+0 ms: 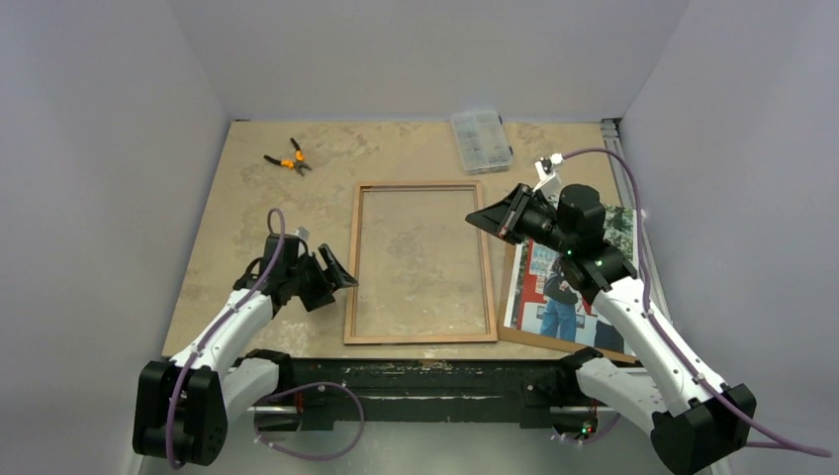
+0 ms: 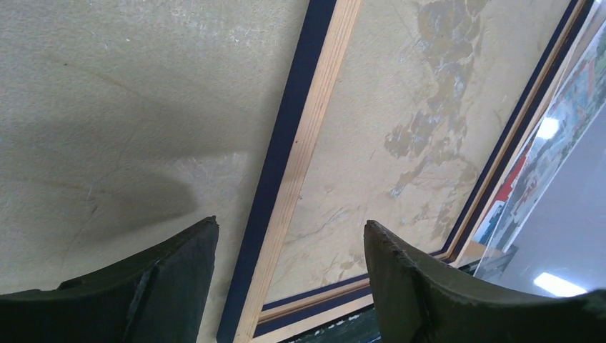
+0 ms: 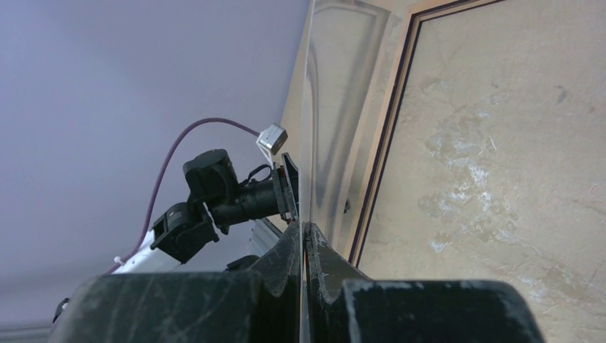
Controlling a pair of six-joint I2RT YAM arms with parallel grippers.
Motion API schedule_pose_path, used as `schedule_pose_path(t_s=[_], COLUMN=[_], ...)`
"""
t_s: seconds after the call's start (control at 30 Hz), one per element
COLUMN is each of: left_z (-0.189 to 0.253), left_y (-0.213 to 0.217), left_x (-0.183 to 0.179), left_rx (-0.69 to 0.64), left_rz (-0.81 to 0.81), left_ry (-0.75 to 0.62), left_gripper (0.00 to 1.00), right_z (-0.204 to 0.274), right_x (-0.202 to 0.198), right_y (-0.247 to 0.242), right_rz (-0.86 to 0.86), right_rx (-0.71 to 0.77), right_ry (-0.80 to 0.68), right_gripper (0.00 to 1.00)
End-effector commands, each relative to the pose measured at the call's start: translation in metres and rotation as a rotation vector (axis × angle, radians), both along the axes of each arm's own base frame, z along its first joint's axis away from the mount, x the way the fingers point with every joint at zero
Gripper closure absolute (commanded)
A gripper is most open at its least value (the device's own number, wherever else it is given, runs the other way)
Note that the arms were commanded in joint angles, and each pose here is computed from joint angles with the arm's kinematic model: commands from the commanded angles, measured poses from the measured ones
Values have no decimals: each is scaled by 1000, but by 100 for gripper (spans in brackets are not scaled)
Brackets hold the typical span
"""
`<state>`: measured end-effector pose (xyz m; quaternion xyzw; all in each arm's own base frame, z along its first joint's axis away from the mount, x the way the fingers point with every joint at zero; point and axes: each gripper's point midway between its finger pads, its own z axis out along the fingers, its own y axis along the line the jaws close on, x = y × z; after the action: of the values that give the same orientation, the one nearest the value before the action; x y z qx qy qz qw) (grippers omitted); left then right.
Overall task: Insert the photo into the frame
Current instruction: Place the photo frame item in the photo frame.
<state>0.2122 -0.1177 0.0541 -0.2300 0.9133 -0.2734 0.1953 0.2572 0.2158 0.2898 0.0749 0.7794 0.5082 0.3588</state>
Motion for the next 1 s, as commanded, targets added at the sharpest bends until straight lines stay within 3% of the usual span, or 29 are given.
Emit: schedule_pose_path(t_s=[0.0, 0.33, 0.97], left_z=[5, -5, -30], left_y=[-3, 8, 18], left_x=[9, 9, 3], left_rx=[-46, 40, 115], left_rz=[21, 18, 0], left_ry=[-68, -41, 35], left_gripper=[29, 42, 73], right_z=[24, -6, 6], right_x=[10, 5, 13], right_y=[1, -3, 22], right_rz=[-116, -214, -113], right_rx=[86, 79, 88], right_ry=[-80, -31, -66], right_gripper=[100, 100, 100])
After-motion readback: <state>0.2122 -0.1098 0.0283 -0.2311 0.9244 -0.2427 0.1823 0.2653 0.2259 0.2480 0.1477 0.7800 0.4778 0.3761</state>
